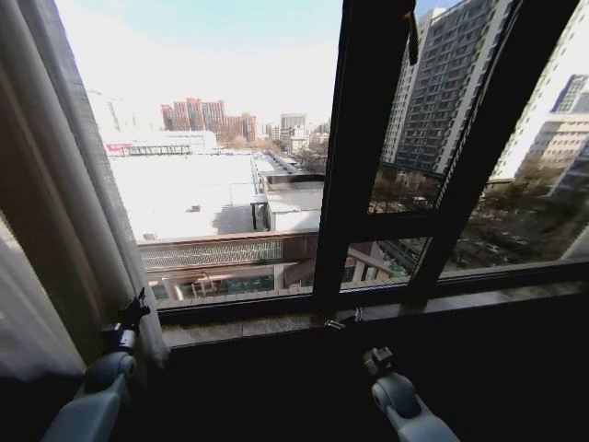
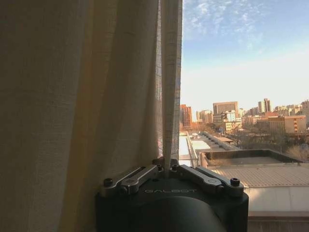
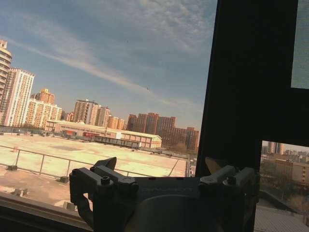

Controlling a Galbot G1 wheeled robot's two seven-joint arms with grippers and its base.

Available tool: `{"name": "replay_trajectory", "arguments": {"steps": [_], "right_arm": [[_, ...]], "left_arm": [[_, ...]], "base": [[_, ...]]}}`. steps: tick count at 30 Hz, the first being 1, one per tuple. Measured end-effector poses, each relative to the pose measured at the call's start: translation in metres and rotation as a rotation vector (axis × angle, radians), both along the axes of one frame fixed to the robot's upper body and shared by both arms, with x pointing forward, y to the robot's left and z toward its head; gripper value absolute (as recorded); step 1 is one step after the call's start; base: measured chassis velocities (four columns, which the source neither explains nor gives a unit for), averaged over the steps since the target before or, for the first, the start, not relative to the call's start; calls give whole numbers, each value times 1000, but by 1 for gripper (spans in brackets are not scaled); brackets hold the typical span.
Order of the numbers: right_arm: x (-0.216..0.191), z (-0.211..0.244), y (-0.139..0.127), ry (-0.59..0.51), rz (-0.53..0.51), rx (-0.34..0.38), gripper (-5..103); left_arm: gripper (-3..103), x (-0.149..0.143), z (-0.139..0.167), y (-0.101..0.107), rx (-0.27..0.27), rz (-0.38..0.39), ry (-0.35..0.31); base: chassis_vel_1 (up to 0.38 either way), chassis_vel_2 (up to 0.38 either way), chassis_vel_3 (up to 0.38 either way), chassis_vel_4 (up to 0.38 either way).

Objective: Open the curtains by pulling them apart, changing their state from closed to fully open.

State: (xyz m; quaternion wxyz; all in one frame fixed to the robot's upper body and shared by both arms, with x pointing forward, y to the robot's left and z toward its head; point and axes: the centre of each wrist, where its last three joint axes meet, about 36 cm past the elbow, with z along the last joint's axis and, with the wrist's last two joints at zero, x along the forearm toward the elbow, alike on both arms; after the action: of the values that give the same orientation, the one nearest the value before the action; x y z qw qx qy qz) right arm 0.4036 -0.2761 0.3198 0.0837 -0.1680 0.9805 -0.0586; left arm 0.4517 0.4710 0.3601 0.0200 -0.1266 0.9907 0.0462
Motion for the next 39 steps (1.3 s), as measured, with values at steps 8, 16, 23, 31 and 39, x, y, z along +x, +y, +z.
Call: {"name": "replay_trajectory", "arguments": {"steps": [8,16,23,31,39], "right_arm": [[0,0,0,0,0,0,100],[0,0,0,0,0,0,100],[0,0,0,0,0,0,100],[0,0,0,0,0,0,100],[0,0,0,0,0,0,100]], "left_arm": [[0,4,1,5,6,7,0],[0,19,7,33,9,77,6],[0,23,19,74,2,187,13],[0,12,30,120,-22,326,27],[0,-17,29,183,10,508,76]], "base": [[147,92,-159,-91],[29,23,-41,-18],[-7,-3,3,-1],[0,0,0,0],[0,0,0,0]]}}
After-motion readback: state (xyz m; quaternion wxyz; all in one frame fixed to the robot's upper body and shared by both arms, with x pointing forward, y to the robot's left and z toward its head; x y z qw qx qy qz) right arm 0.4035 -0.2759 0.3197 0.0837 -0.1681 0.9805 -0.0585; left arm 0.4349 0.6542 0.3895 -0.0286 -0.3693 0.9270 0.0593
